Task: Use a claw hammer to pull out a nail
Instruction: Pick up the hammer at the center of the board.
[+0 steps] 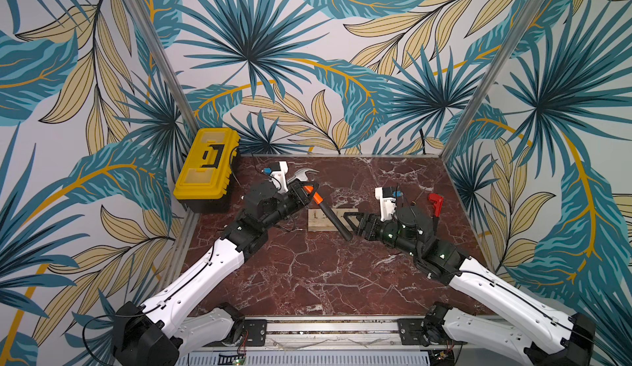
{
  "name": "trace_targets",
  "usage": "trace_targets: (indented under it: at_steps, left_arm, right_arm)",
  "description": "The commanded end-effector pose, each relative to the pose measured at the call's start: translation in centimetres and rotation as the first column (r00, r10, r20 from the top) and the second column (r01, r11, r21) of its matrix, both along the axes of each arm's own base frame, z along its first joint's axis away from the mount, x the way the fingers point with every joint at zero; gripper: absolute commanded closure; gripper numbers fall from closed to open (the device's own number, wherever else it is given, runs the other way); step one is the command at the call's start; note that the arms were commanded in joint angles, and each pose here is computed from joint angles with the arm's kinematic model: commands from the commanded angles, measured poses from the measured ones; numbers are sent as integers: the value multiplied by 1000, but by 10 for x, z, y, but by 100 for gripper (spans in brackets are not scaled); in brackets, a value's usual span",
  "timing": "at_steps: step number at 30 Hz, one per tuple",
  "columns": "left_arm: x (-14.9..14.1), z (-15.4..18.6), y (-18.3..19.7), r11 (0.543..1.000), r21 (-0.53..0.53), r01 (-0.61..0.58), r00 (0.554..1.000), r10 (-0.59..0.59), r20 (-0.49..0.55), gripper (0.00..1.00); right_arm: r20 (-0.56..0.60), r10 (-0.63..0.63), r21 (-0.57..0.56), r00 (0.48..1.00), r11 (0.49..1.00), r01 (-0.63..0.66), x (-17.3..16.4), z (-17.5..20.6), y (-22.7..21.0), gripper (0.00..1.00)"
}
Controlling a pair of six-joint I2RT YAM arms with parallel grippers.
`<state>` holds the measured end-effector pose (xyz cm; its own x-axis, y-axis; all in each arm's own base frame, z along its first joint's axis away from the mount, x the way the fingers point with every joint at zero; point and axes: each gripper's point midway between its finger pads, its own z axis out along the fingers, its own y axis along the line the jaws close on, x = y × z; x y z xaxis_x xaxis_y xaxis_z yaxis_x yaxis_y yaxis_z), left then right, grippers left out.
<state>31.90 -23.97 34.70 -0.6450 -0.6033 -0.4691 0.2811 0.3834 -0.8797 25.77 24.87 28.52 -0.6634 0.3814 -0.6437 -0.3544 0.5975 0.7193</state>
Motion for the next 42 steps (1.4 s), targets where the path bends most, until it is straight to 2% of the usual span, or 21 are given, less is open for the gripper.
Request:
trace_targets:
  at_steps: [1, 3, 8, 13, 23, 28, 32, 33, 34, 36, 37, 39, 42]
  left_arm:
    - [-12, 64, 6, 993, -115, 28, 978, -3, 208, 100]
    - [-13, 70, 6, 989, -141, 37, 976, -5, 219, 100]
    - [-15, 80, 7, 986, -163, 45, 972, -5, 236, 100]
    - [-18, 81, 5, 982, -177, 64, 972, -21, 233, 100]
    - [-23, 82, 6, 974, -214, 79, 973, -29, 227, 100]
    - [-23, 80, 7, 972, -220, 77, 976, -28, 217, 100]
    - [-21, 78, 8, 972, -224, 65, 978, -17, 209, 100]
    - [-21, 77, 8, 973, -224, 63, 978, -16, 207, 96]
    - [-20, 77, 9, 972, -227, 58, 979, -12, 202, 82]
    - [-19, 76, 10, 972, -229, 50, 980, -4, 198, 68]
    - [-19, 74, 10, 972, -229, 44, 981, 1, 195, 56]
    - [-18, 72, 13, 972, -234, 30, 982, 15, 186, 45]
    - [-17, 64, 17, 973, -232, 5, 984, 36, 174, 35]
  right_arm:
    - [45, 130, 238, 991, 962, -137, -9, 33, 21, 29]
    - [50, 140, 306, 989, 940, -149, -6, 35, 24, 29]
    - [67, 214, 383, 974, 896, -223, -8, 43, 40, 32]
    - [93, 255, 405, 963, 873, -270, -11, 52, 46, 39]
    - [132, 306, 425, 943, 842, -333, -17, 64, 52, 66]
    - [164, 316, 422, 934, 834, -356, -19, 72, 53, 87]
    - [176, 324, 411, 929, 834, -369, -20, 75, 54, 98]
    - [177, 322, 407, 930, 836, -367, -20, 75, 54, 100]
    - [176, 317, 402, 932, 841, -362, -19, 74, 54, 100]
    - [174, 298, 394, 938, 852, -344, -16, 74, 51, 100]
    - [173, 288, 388, 942, 859, -333, -16, 73, 50, 100]
    - [174, 269, 374, 947, 872, -316, -14, 74, 47, 100]
    - [169, 244, 349, 955, 891, -290, -13, 76, 43, 100]
